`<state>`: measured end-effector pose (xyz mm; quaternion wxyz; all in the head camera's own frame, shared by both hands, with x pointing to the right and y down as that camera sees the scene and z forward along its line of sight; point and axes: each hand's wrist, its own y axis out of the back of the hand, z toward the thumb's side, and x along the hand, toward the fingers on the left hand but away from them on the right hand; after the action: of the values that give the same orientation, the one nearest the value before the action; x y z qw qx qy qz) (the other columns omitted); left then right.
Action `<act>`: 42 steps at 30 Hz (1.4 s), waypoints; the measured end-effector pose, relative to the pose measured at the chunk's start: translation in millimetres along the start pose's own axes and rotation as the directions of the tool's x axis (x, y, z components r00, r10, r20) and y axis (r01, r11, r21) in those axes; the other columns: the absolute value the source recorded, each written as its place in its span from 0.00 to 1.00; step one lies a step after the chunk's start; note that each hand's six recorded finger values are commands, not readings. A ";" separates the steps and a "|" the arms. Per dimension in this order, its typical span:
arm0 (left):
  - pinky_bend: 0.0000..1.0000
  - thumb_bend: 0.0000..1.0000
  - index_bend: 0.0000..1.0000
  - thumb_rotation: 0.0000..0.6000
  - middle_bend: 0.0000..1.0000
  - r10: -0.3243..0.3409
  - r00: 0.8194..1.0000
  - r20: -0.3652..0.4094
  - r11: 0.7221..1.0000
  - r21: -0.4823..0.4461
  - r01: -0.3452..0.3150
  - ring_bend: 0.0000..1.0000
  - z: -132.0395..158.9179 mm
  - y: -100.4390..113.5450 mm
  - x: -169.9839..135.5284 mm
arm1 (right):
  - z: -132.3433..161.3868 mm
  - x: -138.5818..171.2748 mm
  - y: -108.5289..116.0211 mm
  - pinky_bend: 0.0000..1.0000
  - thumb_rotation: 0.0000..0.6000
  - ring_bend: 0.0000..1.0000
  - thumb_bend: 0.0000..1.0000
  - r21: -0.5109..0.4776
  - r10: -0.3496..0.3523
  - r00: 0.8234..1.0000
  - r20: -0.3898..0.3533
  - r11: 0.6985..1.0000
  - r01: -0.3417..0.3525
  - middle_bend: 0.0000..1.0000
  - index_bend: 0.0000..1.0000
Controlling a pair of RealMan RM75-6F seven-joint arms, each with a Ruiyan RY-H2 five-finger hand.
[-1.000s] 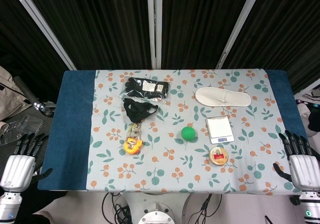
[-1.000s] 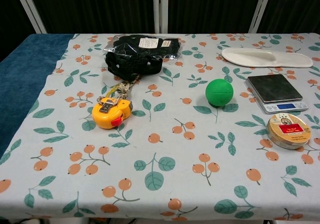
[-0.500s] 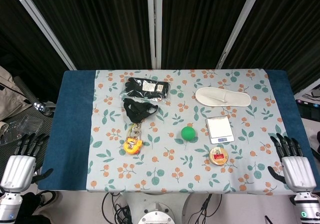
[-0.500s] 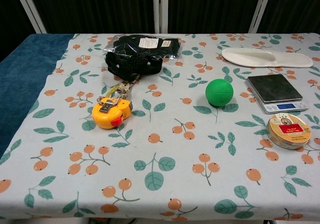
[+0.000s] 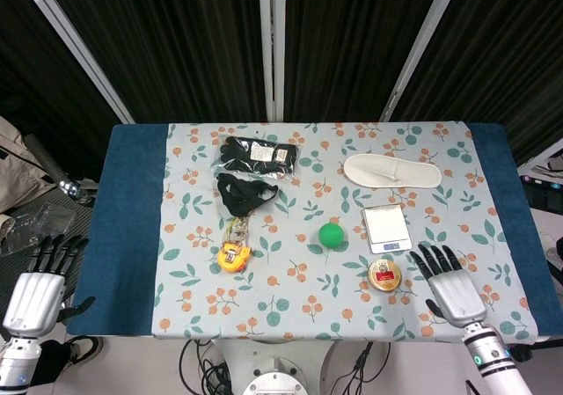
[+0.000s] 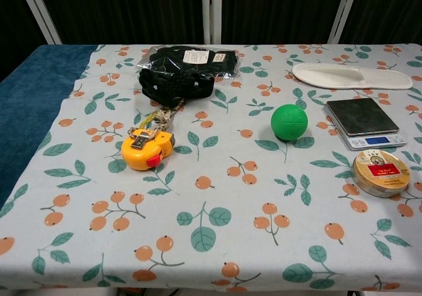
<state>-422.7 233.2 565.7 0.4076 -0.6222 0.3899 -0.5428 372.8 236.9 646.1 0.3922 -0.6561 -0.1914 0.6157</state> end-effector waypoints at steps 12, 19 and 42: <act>0.02 0.05 0.11 1.00 0.09 0.002 1.000 -0.020 1.000 -0.007 -0.002 0.00 -8.0 0.2 -5.6 | 40.5 -30.7 -11.8 0.00 1.00 0.00 0.20 0.032 0.049 0.996 -0.070 0.998 -0.047 0.01 0.00; 0.02 0.05 0.11 1.00 0.09 0.000 1.000 -0.026 1.000 -0.011 0.000 0.00 -11.1 -1.7 -7.3 | 49.6 -40.1 -19.5 0.00 1.00 0.00 0.22 0.049 0.074 0.994 -0.078 0.996 -0.071 0.05 0.00; 0.02 0.05 0.11 1.00 0.09 0.004 0.999 -0.037 1.000 -0.016 -0.005 0.00 -16.7 -1.8 -10.4 | 57.1 -44.4 -14.1 0.32 1.00 0.28 0.31 0.002 0.026 0.995 -0.101 1.000 -0.026 0.31 0.40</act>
<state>-440.3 242.1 565.0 0.3965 -0.6146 0.4032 -0.5500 313.9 229.0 689.6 0.3935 -0.6888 -0.1624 0.5868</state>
